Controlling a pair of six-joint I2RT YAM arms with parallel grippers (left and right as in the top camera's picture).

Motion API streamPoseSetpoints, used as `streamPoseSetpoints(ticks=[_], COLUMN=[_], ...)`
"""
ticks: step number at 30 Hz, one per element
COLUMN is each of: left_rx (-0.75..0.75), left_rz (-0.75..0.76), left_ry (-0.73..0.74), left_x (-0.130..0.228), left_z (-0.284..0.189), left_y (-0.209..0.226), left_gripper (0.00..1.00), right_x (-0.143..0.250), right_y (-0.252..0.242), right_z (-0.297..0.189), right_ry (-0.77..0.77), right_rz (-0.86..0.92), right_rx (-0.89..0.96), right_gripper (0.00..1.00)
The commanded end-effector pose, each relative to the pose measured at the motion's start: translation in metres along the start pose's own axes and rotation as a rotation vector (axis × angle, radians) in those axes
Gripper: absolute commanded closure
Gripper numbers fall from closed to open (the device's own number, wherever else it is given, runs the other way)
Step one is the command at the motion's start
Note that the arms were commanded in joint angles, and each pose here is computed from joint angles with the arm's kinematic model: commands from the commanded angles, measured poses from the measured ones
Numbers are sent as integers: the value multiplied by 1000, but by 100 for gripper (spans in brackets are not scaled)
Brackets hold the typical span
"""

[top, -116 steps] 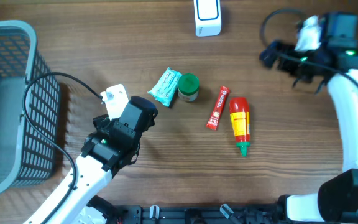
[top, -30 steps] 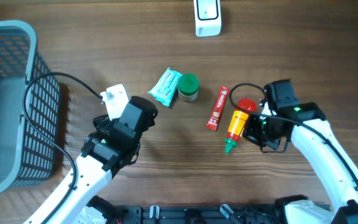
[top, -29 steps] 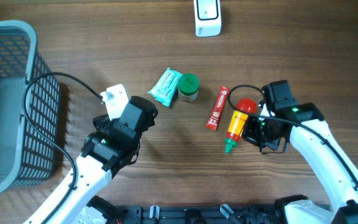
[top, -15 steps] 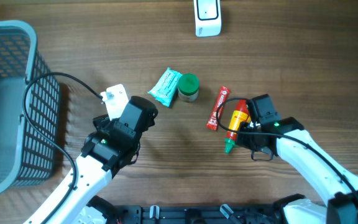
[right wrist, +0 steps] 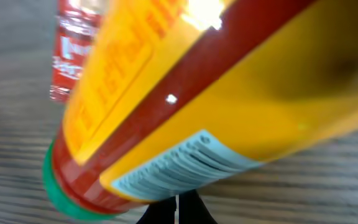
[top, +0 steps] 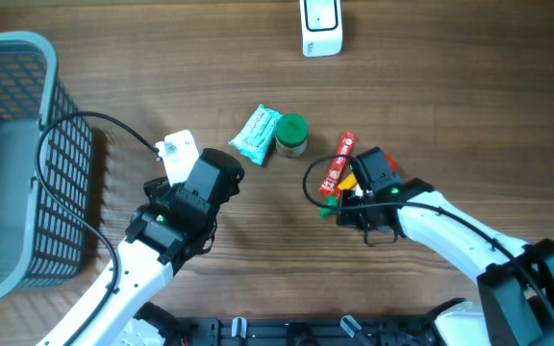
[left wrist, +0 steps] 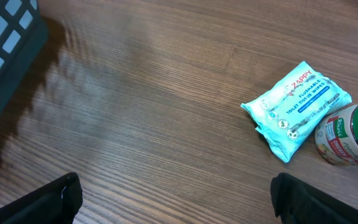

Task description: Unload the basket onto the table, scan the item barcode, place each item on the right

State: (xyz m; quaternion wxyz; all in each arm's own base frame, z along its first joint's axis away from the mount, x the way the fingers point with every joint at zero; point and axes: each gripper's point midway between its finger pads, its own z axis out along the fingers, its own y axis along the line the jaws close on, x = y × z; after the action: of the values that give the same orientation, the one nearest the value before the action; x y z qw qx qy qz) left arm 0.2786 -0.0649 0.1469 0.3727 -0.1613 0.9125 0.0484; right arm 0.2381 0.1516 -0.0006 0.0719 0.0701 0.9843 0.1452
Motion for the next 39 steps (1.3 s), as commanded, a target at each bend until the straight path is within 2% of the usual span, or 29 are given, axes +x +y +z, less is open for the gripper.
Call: streamPoseSetpoints(ticks=[1,6,10,13,14,15,17,18,22,24,26,28,32,36,39], left_rx=[-14,-14,-14,-14,-14,-14,-14,-14,-14,-14,-14,-14,-14,-14,-14], left_rz=[11,11,11,11,11,11,11,11,11,11,11,11,11,11,11], left_ry=[-13,-13,-13,-13,-13,-13,-13,-13,-13,-13,-13,-13,-13,-13,-13], left_x=[-2,-2,-2,-2,-2,-2,-2,-2,-2,-2,-2,-2,-2,-2,-2], left_z=[0,0,0,0,0,0,0,0,0,0,0,0,0,0,0], left_y=[2,2,2,2,2,2,2,2,2,2,2,2,2,2,2], left_gripper=[0,0,0,0,0,0,0,0,0,0,0,0,0,0,0], right_x=[-37,-63,-78,-96,-103,-107,-114,-122,-144,-156,-164,-171,-154,-121,-109], right_y=[36,65,67,80,85,87,87,81,53,54,57,57,55,31,14], right_z=[-14,-27,-40,-78,-100,-116,-135,-147,-172,-186,-195,-203,-186,-121,-84], right_ry=[-102,-192,-240,-309,-347,-378,-444,-504,-603,-656,-669,-643,-425,-99,57], right_rz=[-27,-56,-55,-166,-262,-365,-526,-657,-891,-997,-1052,-1056,-1079,-1096,-1053], right_rx=[-103,-209,-188,-202,-197,-178,-121,-33,271,335,295,145,-125,-149,-167], right_gripper=[95,96,95,89,78,58,28,3,0,0,0,0,0,0,1])
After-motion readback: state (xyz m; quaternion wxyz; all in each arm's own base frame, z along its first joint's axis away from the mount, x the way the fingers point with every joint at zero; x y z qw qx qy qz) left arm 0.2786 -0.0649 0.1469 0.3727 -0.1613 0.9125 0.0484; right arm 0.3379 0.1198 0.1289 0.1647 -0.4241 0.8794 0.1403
